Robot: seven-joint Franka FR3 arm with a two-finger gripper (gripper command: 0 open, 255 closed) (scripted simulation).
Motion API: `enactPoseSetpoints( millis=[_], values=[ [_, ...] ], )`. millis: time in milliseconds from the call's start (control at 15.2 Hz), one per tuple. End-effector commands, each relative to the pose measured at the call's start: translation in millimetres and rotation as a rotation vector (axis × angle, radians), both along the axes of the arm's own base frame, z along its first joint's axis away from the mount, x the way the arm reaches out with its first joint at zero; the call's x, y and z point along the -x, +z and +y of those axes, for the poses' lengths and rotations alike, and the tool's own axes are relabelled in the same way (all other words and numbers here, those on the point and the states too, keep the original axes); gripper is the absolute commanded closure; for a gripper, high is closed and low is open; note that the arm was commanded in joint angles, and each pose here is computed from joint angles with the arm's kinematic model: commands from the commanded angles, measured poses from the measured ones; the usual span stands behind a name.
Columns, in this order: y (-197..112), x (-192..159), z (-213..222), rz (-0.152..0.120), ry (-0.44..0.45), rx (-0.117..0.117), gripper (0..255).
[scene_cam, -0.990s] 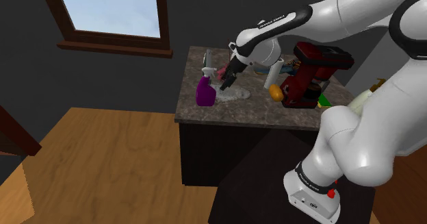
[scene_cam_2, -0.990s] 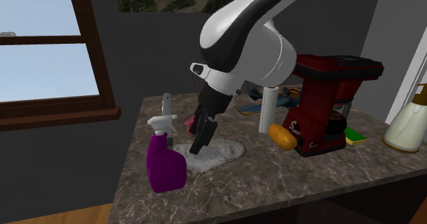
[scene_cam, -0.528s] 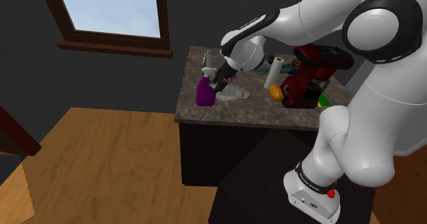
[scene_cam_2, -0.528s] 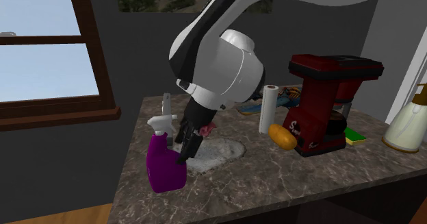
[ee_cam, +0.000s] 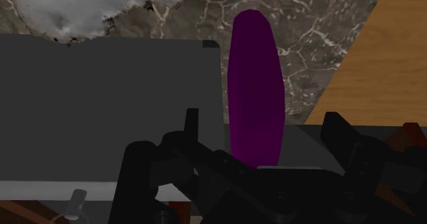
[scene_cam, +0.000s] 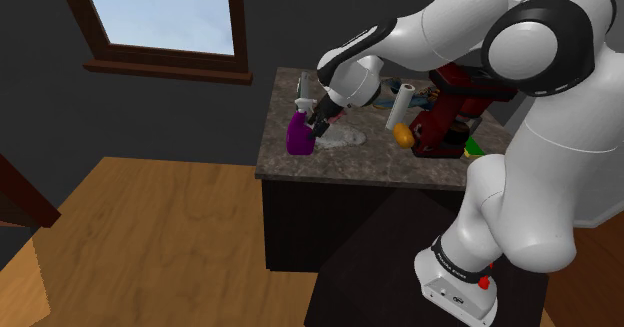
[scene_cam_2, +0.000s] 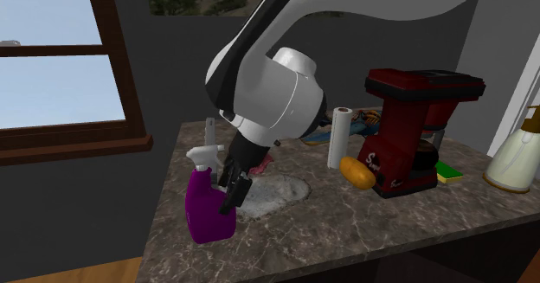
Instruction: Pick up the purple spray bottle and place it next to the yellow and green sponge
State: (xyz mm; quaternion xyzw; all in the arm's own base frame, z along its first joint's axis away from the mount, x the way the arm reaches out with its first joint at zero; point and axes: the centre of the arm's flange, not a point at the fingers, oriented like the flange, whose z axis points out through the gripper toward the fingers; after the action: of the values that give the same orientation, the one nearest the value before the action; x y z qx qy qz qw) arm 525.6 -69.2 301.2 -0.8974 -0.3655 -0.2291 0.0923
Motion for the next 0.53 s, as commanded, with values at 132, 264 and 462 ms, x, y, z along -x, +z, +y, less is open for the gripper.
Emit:
enactPoseSetpoints(
  millis=[132, 264, 462],
  values=[
    [-0.1, 0.0, 0.3, 0.0, 0.001, 0.0, 255],
    [0.0, 0.1, 0.3, 0.0, 0.001, 0.0, 255],
    [0.0, 0.1, 0.4, 0.0, 0.001, 0.0, 255]
  ],
)
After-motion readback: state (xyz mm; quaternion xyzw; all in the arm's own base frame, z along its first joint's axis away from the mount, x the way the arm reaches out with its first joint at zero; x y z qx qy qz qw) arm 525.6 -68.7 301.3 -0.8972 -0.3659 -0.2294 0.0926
